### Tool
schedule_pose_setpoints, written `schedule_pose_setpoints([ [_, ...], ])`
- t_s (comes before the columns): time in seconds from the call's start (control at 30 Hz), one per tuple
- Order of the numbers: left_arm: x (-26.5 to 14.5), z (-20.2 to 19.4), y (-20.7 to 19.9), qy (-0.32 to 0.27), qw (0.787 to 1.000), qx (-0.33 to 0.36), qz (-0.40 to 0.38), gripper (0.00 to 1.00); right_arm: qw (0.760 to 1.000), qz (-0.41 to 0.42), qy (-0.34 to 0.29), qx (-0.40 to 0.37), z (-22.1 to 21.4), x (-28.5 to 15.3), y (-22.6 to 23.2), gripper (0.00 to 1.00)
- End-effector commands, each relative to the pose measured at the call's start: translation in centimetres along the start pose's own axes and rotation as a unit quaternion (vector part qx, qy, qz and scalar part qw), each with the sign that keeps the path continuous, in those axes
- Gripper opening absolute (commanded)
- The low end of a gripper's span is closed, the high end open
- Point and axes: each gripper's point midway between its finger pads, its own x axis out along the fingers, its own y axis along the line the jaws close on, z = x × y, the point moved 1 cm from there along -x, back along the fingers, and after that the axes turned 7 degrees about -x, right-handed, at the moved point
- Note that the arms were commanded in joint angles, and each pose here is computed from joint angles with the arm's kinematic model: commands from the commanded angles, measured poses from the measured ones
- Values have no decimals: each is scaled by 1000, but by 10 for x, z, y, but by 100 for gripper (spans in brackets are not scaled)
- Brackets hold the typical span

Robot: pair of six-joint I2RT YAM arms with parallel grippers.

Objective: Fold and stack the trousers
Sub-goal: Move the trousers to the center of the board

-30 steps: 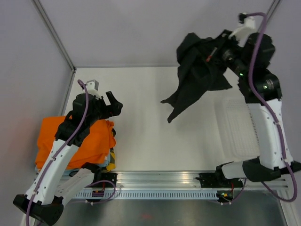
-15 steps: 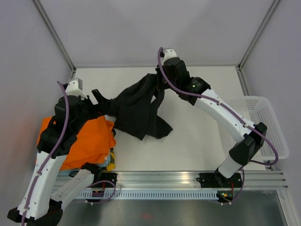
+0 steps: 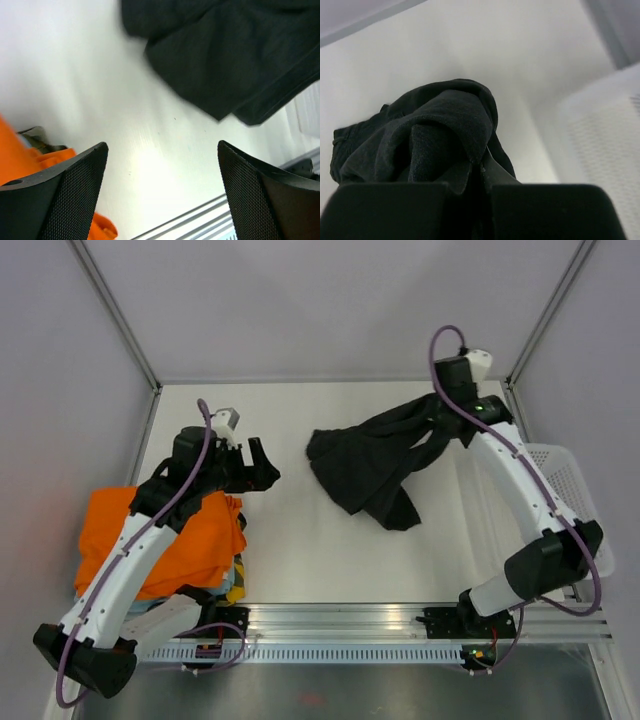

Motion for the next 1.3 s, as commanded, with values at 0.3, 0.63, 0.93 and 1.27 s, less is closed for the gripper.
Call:
schedule_pose_setpoints([
  [0.3, 71, -7, -50, 27, 993, -55, -97, 97, 967, 250, -50, 16, -2, -72, 26, 0],
  [0.63, 79, -14, -54, 26, 992, -57, -113, 97, 926, 370, -75, -17, 18, -98, 103, 0],
  [0.93, 78, -24, -31, 17, 997, -51, -52, 97, 931, 358, -58, -33, 9, -72, 114, 0],
  [1.27, 114, -59, -25, 45, 997, -33, -44, 96, 954, 300, -17, 0, -35, -38, 99, 0],
])
